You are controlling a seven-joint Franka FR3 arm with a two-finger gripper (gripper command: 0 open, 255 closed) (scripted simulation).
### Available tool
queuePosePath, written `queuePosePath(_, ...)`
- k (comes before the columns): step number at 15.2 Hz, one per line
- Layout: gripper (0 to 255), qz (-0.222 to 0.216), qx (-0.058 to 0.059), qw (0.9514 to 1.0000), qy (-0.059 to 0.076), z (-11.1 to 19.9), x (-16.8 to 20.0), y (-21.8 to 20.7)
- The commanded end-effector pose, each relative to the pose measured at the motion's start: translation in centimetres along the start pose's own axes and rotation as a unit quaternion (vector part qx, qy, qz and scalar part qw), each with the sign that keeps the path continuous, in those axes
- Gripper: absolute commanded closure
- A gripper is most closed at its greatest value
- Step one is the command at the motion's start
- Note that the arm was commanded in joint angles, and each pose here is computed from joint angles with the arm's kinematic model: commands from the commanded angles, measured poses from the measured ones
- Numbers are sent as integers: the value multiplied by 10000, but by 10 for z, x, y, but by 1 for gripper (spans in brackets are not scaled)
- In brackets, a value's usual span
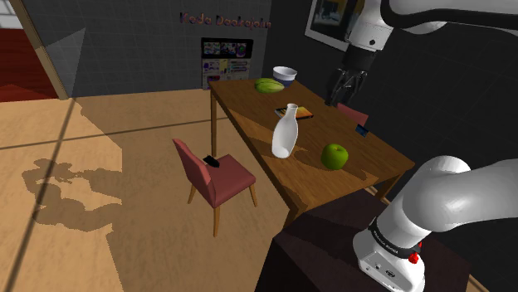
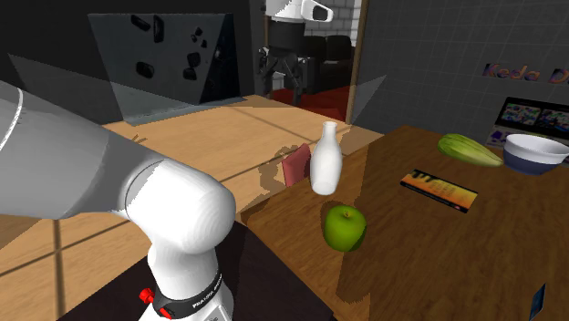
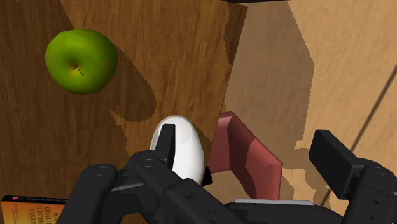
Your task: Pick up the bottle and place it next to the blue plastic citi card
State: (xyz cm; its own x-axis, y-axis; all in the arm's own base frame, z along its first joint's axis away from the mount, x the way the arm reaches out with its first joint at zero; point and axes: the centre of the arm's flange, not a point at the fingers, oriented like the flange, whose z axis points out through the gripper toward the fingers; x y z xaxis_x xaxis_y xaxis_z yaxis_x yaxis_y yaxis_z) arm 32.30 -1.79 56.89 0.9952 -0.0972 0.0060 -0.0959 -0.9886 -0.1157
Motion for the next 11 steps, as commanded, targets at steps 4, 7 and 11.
queuePosePath(4,0,3,-97,9999,41,17,34,4)
queuePosePath(7,0,5,-195,9998,82,35,67,9)
queuePosePath(11,0,9,-324,9994,137,57,112,15)
